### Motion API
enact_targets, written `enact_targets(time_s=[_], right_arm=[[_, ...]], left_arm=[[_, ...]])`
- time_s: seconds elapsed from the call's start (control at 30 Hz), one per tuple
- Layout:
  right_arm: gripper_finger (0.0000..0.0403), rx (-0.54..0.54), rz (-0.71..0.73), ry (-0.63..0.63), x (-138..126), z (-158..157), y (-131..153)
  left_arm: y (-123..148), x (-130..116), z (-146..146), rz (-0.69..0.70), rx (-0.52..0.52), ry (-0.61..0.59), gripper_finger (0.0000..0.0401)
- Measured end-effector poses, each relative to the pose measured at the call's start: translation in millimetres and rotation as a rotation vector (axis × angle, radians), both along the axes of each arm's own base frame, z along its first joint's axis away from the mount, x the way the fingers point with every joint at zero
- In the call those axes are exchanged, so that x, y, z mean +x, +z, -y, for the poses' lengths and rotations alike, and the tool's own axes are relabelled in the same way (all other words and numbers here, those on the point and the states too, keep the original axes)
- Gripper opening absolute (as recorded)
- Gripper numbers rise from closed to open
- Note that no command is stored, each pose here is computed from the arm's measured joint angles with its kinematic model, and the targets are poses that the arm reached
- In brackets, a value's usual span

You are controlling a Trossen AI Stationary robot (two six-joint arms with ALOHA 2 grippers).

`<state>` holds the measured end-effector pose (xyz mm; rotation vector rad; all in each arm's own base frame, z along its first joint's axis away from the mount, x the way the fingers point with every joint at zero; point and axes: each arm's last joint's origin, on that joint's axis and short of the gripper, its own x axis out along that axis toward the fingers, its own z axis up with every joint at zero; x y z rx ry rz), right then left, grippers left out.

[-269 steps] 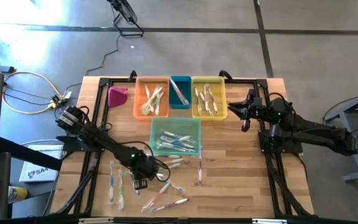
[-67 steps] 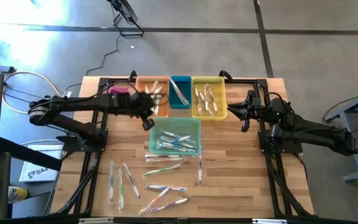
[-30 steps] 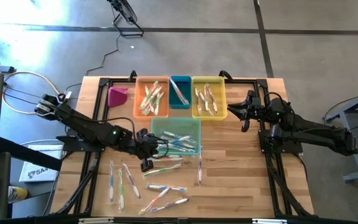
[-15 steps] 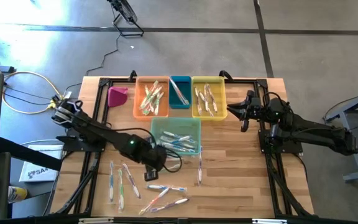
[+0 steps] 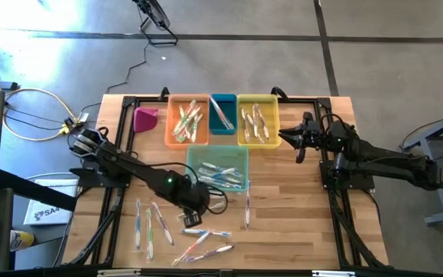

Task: Pick & Place Toothbrushes
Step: Put the green toothbrush into the orange bin

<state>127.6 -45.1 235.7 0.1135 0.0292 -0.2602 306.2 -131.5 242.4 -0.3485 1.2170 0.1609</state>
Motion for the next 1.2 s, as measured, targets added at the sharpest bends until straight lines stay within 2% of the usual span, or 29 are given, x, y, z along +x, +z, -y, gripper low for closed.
enact_targets(time_s=[0.1,0.23,0.37,0.67,0.93,1.2], right_arm=[[0.0055,0.002,-0.006,0.0,1,0,-1],[0.0055,0.003,-0.008,0.0,1,0,-1],[0.0055,0.003,-0.008,0.0,1,0,-1],[0.0055,0.004,-0.008,0.0,1,0,-1],[0.0055,0.004,-0.008,0.0,1,0,-1],[0.0055,0.011,-0.009,0.003,1,0,-1]], left_arm=[[-5,-4,-1,-0.056,-0.005,0.07,0.0063],[-8,-5,-2,-0.066,-0.05,0.202,0.0107],[-14,-7,-3,-0.092,-0.072,0.27,0.0127],[-32,-19,2,-0.181,-0.099,0.224,0.0121],[-35,-17,19,-0.069,-0.116,0.075,0.012],[-38,-15,20,-0.029,-0.046,0.096,0.0119]])
